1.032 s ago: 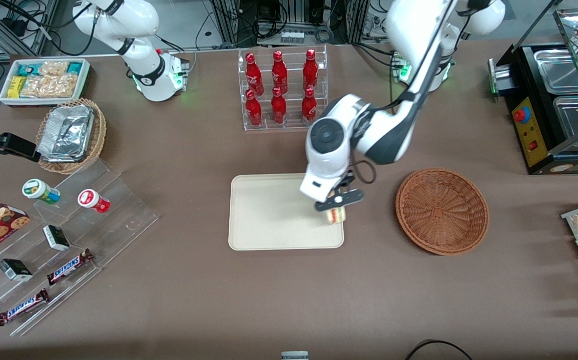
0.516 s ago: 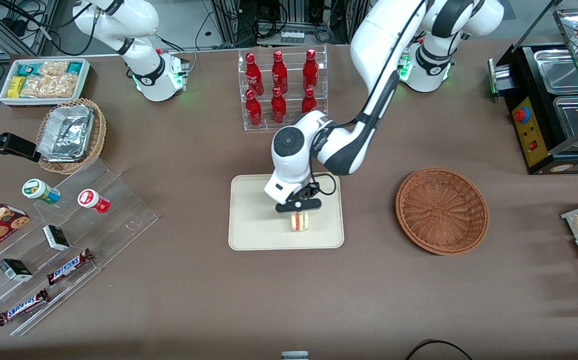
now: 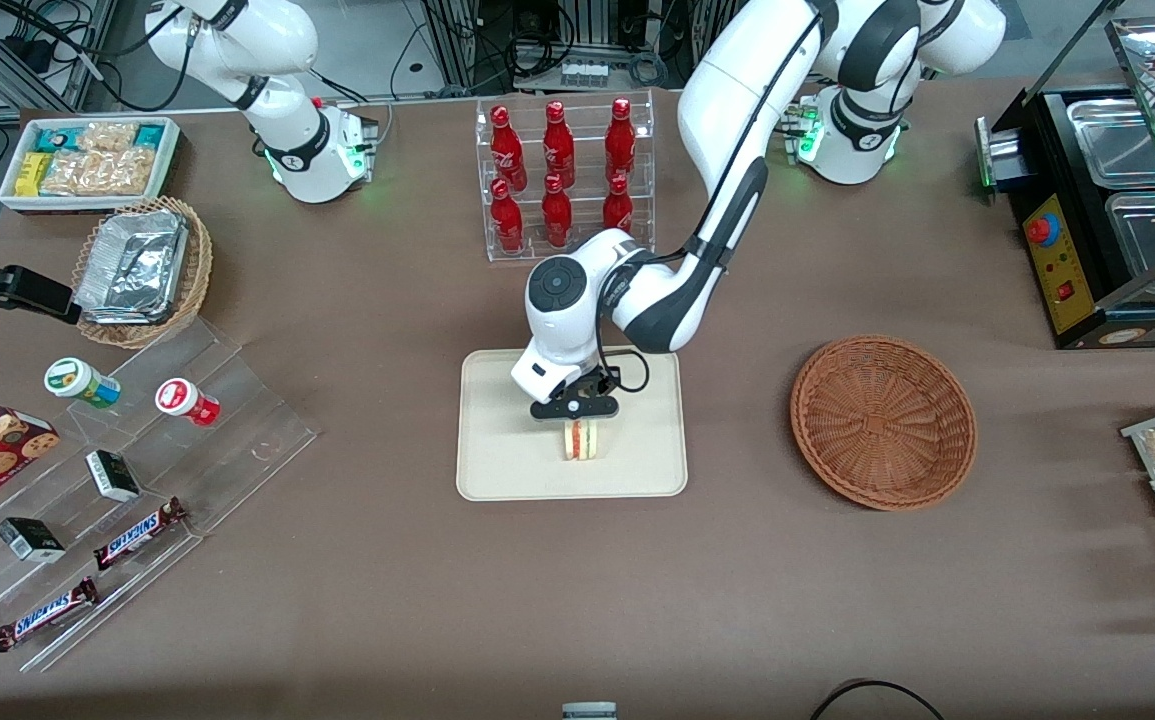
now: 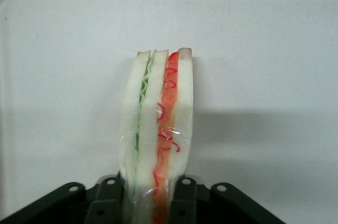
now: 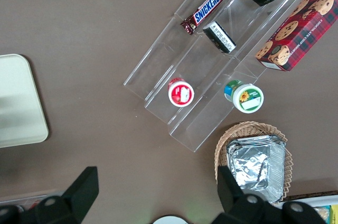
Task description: Place sandwich from basket to tray
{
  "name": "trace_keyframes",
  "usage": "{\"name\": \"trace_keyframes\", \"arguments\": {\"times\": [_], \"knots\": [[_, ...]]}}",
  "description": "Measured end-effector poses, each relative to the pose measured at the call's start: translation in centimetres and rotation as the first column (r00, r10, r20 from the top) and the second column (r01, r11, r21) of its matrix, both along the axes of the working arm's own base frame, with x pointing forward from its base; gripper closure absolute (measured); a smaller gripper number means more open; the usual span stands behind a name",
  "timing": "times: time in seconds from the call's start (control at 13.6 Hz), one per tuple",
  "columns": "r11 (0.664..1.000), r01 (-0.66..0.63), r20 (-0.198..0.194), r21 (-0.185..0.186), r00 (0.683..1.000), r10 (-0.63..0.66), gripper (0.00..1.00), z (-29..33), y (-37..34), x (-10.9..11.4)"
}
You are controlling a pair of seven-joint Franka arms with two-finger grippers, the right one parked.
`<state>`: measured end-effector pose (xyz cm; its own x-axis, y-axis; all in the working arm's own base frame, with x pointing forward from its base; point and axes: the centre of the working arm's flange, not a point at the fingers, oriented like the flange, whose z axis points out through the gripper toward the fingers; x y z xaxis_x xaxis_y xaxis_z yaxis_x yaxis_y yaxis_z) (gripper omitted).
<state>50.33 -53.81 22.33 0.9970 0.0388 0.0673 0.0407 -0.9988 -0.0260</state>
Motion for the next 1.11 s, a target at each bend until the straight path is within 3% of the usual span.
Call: {"name": "trace_keyframes", "arguments": {"times": [0.29,0.44,0.74,0.88,1.11], "knots": [[1.000,-0.006,0.029,-0.021,1.000,0.007,0.20,2.3,-0.2,1.0],[1.000,-0.025,0.029,-0.012,0.999,0.025,0.00,5.1,0.3,1.6],[0.991,-0.126,-0.009,0.032,0.992,0.127,0.00,15.7,4.9,3.1],[0.979,-0.200,-0.030,0.042,0.979,0.201,0.00,22.8,10.1,4.3],[0.957,-0.282,-0.066,0.064,0.956,0.286,0.00,30.9,17.7,4.5]]}}
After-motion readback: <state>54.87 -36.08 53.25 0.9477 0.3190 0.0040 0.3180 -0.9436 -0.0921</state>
